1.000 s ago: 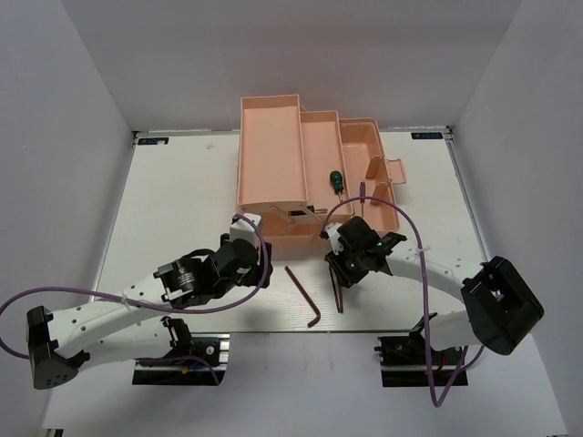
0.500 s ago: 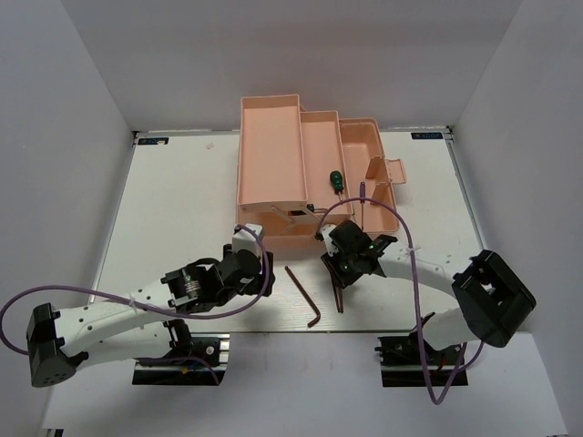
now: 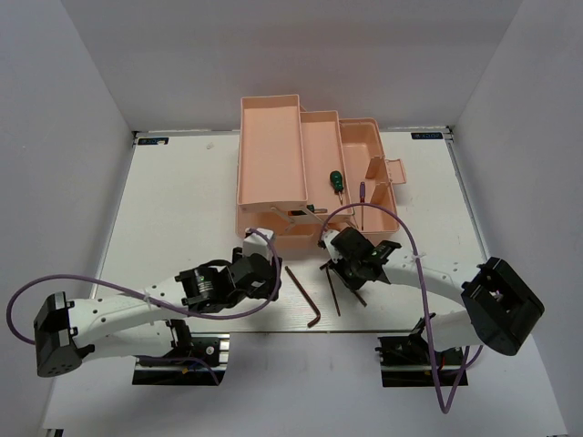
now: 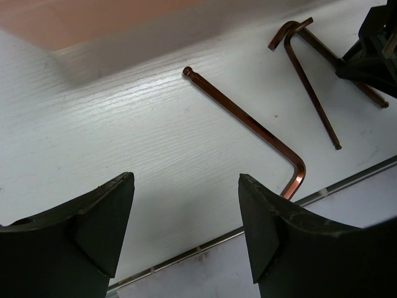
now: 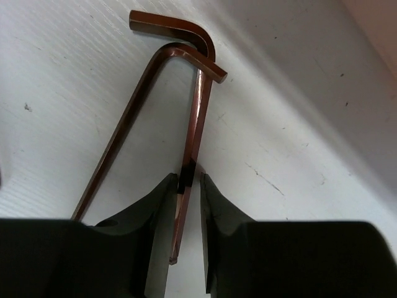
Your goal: Sort the tools into containers
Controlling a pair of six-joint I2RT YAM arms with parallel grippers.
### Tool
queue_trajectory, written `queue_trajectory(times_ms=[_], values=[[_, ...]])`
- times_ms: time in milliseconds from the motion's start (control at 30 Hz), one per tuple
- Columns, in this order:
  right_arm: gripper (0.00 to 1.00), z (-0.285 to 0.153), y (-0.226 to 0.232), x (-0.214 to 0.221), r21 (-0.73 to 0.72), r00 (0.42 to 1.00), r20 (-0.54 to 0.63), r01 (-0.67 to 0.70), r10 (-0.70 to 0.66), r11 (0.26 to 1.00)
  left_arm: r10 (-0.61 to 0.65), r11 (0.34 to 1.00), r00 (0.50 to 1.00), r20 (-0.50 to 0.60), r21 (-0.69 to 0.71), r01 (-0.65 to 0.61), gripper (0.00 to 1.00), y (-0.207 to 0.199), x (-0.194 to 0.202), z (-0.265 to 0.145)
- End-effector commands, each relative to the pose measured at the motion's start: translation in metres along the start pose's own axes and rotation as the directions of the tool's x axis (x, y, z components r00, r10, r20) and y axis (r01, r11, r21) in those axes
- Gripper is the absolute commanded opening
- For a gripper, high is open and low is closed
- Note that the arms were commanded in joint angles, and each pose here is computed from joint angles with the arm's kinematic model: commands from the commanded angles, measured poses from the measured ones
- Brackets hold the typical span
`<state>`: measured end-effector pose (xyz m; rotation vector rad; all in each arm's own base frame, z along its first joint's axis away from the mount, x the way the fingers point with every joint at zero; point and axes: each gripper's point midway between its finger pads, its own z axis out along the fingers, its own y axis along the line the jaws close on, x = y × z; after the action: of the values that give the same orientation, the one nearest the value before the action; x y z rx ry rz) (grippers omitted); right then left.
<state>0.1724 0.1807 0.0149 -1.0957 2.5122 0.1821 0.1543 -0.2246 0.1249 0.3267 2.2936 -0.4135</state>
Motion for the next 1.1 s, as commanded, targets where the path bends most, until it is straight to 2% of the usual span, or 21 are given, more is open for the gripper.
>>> queue_trajectory(times_ms=[0,200,233,333,500,700,900,933,1067], values=[[0.27,-0.004,-0.008,-0.002,0.036,0.998,-0.029,0.064,-0.063,0.997,-0.020,0.999,0.999,0.043,0.037,0.019,0.78,-0.017,-0.016,-0.002],[0.21,0.005,-0.019,0.019,0.072,0.988,-0.088,0.133,-0.126,0.989,0.021,0.998,1.000,0.007,0.054,-0.022,0.78,-0.033,-0.001,0.011],[0.13,0.006,-0.019,0.024,0.070,0.985,-0.099,0.149,-0.142,0.986,0.032,0.998,0.999,0.000,0.057,-0.032,0.78,-0.035,0.004,0.013],[0.00,0.007,-0.020,0.028,0.067,0.983,-0.106,0.159,-0.151,0.985,0.032,0.997,0.999,-0.013,0.065,-0.031,0.78,-0.045,0.011,0.022],[0.00,-0.004,-0.025,0.025,0.093,0.985,-0.099,0.148,-0.139,0.985,-0.003,1.000,1.000,-0.020,0.028,0.004,0.78,-0.055,0.019,0.035],[0.00,-0.029,-0.041,0.011,0.176,0.987,0.001,0.161,-0.164,0.971,-0.006,1.000,0.999,-0.038,0.001,0.006,0.79,-0.073,0.025,0.045],[0.00,-0.073,-0.010,-0.004,-0.007,0.952,0.155,0.268,-0.263,0.963,-0.058,0.998,0.998,-0.028,0.001,0.058,0.79,-0.086,0.023,0.047],[0.00,-0.077,0.002,0.009,-0.094,0.953,0.119,0.289,-0.277,0.953,-0.072,0.997,0.997,-0.027,-0.006,0.072,0.79,-0.087,0.026,0.048],[0.00,-0.095,0.019,0.008,-0.196,0.937,0.162,0.337,-0.308,0.921,-0.133,0.991,0.991,-0.026,-0.031,0.132,0.81,-0.086,0.027,0.049]])
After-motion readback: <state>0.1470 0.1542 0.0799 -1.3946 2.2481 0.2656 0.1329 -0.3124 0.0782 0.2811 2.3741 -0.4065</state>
